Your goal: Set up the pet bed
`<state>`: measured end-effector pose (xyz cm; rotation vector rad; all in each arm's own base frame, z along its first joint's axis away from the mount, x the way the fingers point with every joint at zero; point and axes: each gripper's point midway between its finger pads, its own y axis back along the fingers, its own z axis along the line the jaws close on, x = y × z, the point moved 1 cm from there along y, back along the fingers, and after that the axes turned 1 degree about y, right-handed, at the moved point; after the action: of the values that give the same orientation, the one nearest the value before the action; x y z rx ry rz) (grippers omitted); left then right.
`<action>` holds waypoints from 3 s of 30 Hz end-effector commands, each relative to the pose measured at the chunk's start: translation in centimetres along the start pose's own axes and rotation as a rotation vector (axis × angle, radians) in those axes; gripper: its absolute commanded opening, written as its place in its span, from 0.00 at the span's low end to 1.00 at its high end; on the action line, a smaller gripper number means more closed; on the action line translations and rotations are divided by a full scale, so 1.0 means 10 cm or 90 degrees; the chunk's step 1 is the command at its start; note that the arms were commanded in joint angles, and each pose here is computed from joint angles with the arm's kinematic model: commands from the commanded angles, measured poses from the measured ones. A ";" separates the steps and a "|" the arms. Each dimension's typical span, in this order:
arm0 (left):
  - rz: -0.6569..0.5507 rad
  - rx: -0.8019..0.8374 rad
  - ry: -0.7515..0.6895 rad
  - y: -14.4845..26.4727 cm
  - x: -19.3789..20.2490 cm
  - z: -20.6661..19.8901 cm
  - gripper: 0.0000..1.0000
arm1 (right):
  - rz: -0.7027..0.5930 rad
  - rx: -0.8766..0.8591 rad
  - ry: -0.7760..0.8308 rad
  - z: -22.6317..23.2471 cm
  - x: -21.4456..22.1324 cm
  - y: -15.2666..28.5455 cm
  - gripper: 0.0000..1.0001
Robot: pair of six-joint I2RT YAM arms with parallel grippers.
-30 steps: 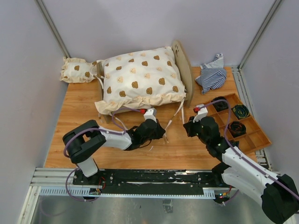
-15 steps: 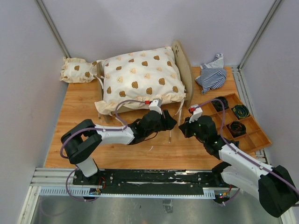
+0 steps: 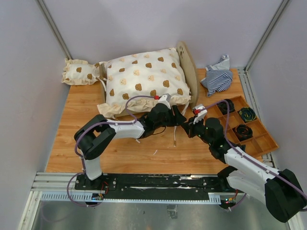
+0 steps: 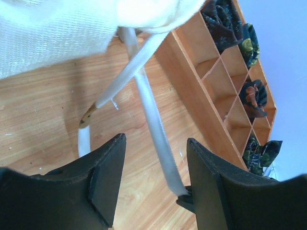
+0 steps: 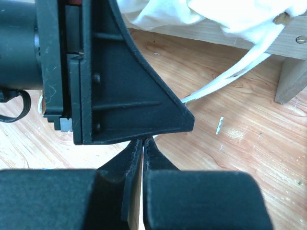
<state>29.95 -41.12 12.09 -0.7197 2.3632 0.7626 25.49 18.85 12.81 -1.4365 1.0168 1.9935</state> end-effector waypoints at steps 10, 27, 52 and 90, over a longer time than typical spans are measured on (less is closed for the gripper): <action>-0.014 0.069 -0.009 0.01 -0.18 -0.01 0.00 | 0.058 -0.087 0.249 0.09 -0.13 0.02 0.37; -0.012 0.095 -0.030 -0.10 -0.46 0.23 0.01 | 0.140 -0.333 1.029 0.04 0.26 -0.32 0.40; 0.000 0.114 0.009 -0.01 -0.51 0.40 0.04 | 0.455 -0.699 1.282 -0.05 0.91 -0.62 0.33; -0.004 0.062 -0.007 0.00 -0.39 0.67 0.06 | 0.270 0.137 0.465 -1.19 -0.02 -0.41 0.00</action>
<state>34.73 -35.71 9.67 -0.6624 2.3983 0.6509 34.83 13.81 9.62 -2.1768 1.8613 1.5487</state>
